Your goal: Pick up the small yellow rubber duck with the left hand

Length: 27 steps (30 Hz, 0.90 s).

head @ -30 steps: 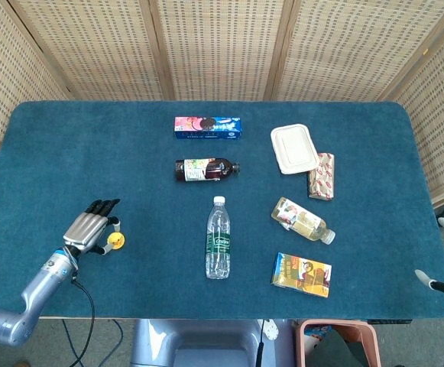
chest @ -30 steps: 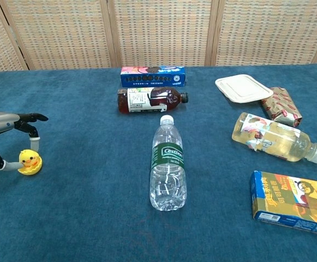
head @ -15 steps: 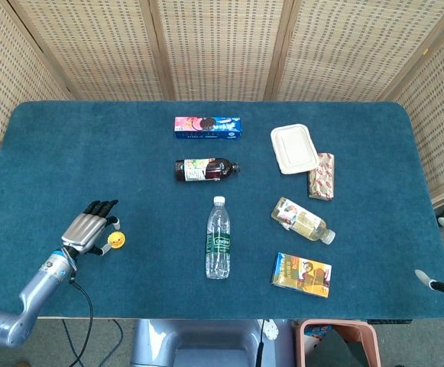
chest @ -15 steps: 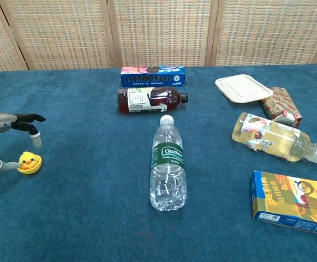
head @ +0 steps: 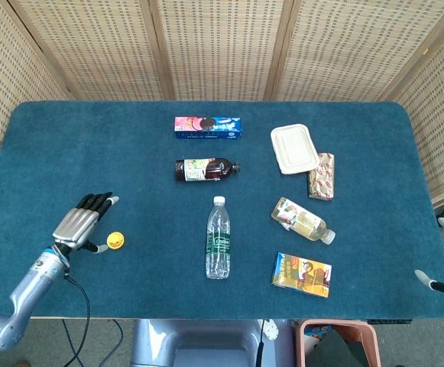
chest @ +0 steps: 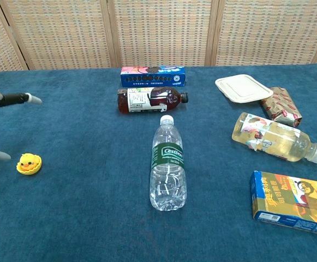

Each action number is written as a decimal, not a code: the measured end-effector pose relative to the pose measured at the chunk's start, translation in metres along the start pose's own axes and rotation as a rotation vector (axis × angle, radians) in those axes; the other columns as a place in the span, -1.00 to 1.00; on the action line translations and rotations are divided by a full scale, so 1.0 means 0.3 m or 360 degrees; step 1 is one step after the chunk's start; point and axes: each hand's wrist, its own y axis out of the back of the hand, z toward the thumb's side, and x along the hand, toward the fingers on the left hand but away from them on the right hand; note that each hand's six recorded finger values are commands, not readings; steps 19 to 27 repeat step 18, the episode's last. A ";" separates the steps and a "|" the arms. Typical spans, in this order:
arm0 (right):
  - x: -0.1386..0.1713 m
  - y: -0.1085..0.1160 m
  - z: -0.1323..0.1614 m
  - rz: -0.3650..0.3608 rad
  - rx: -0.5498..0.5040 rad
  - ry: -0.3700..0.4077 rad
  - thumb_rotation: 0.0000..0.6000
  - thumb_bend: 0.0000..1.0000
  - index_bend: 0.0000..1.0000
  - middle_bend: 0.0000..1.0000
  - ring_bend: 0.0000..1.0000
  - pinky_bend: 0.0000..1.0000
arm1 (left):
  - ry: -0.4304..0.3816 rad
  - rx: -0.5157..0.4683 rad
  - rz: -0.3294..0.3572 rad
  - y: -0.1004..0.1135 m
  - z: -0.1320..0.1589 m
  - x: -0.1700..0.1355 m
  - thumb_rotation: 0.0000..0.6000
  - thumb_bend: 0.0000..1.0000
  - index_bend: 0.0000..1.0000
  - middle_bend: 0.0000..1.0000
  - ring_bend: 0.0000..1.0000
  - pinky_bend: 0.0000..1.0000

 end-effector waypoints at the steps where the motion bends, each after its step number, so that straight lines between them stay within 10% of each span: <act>1: 0.000 0.001 0.000 -0.0001 -0.0001 0.0000 1.00 -1.00 -1.00 -1.00 -1.00 -1.00 | 0.0007 -0.0018 0.0035 0.020 -0.005 -0.012 1.00 -1.00 -1.00 -1.00 -1.00 -1.00; 11: 0.008 0.009 0.004 -0.0013 -0.0006 0.0014 1.00 -1.00 -1.00 -1.00 -1.00 -1.00 | 0.0242 -0.0094 0.0539 0.222 -0.099 -0.268 1.00 -1.00 -1.00 -1.00 -1.00 -1.00; 27: 0.012 0.007 0.009 -0.0013 0.0007 0.0022 1.00 -1.00 -1.00 -1.00 -1.00 -1.00 | 0.0353 -0.0173 0.0566 0.255 -0.137 -0.432 1.00 -1.00 -1.00 -1.00 -1.00 -1.00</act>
